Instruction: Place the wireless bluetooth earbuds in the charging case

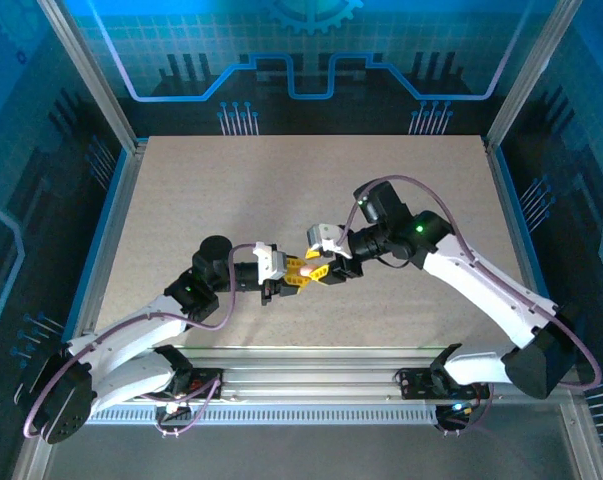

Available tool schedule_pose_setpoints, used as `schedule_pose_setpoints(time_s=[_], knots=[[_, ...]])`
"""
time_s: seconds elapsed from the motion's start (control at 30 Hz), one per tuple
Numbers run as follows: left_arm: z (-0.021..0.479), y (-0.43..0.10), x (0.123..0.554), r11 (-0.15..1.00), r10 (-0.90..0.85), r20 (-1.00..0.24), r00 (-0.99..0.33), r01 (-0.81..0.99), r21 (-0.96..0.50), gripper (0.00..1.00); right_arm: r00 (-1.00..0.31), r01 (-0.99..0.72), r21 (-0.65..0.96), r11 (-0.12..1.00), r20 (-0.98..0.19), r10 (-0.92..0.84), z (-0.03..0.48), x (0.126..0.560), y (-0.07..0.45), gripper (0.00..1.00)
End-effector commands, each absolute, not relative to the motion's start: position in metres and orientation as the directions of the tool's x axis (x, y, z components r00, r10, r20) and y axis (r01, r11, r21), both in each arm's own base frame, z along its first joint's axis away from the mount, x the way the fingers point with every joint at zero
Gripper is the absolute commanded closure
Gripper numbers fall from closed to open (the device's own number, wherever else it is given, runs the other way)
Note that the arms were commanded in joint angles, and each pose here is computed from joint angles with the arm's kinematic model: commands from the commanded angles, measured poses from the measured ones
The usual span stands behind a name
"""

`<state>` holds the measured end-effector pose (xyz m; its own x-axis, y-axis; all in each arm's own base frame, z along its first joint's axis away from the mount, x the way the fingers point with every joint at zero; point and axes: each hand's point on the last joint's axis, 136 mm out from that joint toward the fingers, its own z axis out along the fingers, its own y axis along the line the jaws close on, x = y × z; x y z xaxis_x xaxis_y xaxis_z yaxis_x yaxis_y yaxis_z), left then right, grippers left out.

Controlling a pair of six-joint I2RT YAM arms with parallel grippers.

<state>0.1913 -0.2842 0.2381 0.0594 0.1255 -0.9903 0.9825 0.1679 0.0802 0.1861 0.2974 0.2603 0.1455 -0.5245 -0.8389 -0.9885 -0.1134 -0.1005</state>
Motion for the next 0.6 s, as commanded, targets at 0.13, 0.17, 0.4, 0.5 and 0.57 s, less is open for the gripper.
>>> schedule_pose_setpoints(time_s=[0.13, 0.17, 0.4, 0.5, 0.57], knots=[[0.258, -0.287, 0.185, 0.138, 0.081, -0.99, 0.12, 0.982, 0.13, 0.83, 0.131, -0.991, -0.104, -0.08, -0.85, -0.511, 0.264, 0.187, 0.3, 0.57], [0.257, -0.287, 0.185, 0.137, 0.081, -0.99, 0.118, 0.982, 0.128, 0.83, 0.131, -0.991, -0.107, -0.076, -0.848, -0.514, 0.262, 0.188, 0.3, 0.58], [0.26, -0.286, 0.184, 0.137, 0.08, -0.989, 0.121, 0.982, 0.132, 0.84, 0.133, -0.988, -0.154, -0.001, -0.849, -0.511, 0.271, 0.203, 0.294, 0.62], [0.261, -0.285, 0.184, 0.139, 0.08, -0.989, 0.128, 0.981, 0.138, 0.84, 0.125, -0.984, -0.172, 0.05, -0.857, -0.499, 0.283, 0.213, 0.289, 0.62], [0.261, -0.285, 0.183, 0.138, 0.081, -0.988, 0.128, 0.981, 0.139, 0.84, 0.115, -0.979, -0.183, 0.088, -0.857, -0.502, 0.287, 0.221, 0.284, 0.62]])
